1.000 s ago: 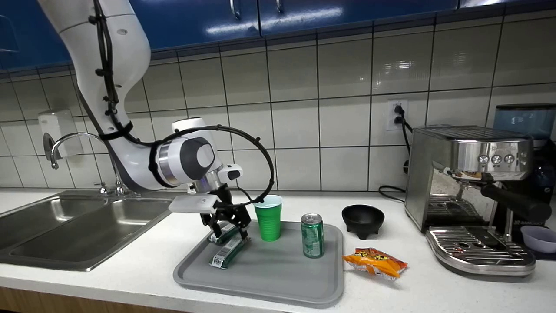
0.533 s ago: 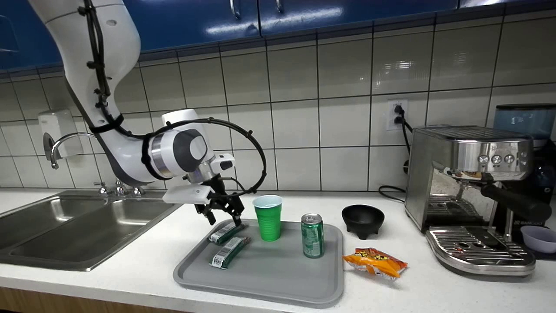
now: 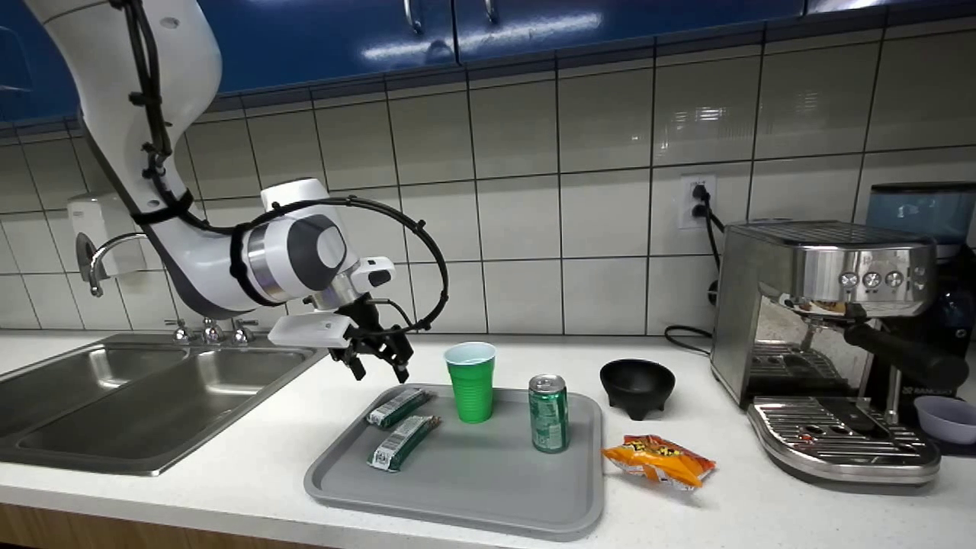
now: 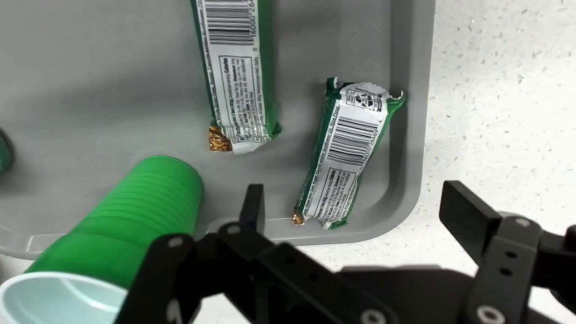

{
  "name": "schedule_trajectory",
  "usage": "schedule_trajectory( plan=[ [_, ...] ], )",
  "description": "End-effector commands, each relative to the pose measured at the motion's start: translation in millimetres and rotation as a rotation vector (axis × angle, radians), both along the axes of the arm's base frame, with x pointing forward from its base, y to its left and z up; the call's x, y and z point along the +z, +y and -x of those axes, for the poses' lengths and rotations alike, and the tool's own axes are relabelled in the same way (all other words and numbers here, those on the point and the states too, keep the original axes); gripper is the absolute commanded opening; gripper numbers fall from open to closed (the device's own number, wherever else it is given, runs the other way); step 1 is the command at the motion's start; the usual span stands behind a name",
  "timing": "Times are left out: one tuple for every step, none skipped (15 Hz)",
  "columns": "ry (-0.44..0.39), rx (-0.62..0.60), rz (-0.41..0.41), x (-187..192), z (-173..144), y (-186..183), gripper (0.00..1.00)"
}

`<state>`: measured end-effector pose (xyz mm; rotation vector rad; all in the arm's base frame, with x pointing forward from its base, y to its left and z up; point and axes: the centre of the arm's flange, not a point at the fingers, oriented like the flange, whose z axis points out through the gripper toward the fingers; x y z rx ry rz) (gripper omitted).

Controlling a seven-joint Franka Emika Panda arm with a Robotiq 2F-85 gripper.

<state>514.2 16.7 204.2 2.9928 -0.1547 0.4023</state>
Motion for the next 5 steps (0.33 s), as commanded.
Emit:
schedule_trajectory(
  plan=[
    [0.000, -0.002, 0.001, -0.1, 0.3, -1.0, 1.00],
    [0.000, -0.003, 0.001, -0.2, 0.5, -1.7, 1.00],
    [0.000, -0.003, 0.001, -0.4, 0.7, -2.0, 1.00],
    [0.000, -0.003, 0.001, -0.4, 0.8, -2.0, 1.00],
    [0.000, -0.003, 0.001, -0.4, 0.8, -2.0, 1.00]
  ],
)
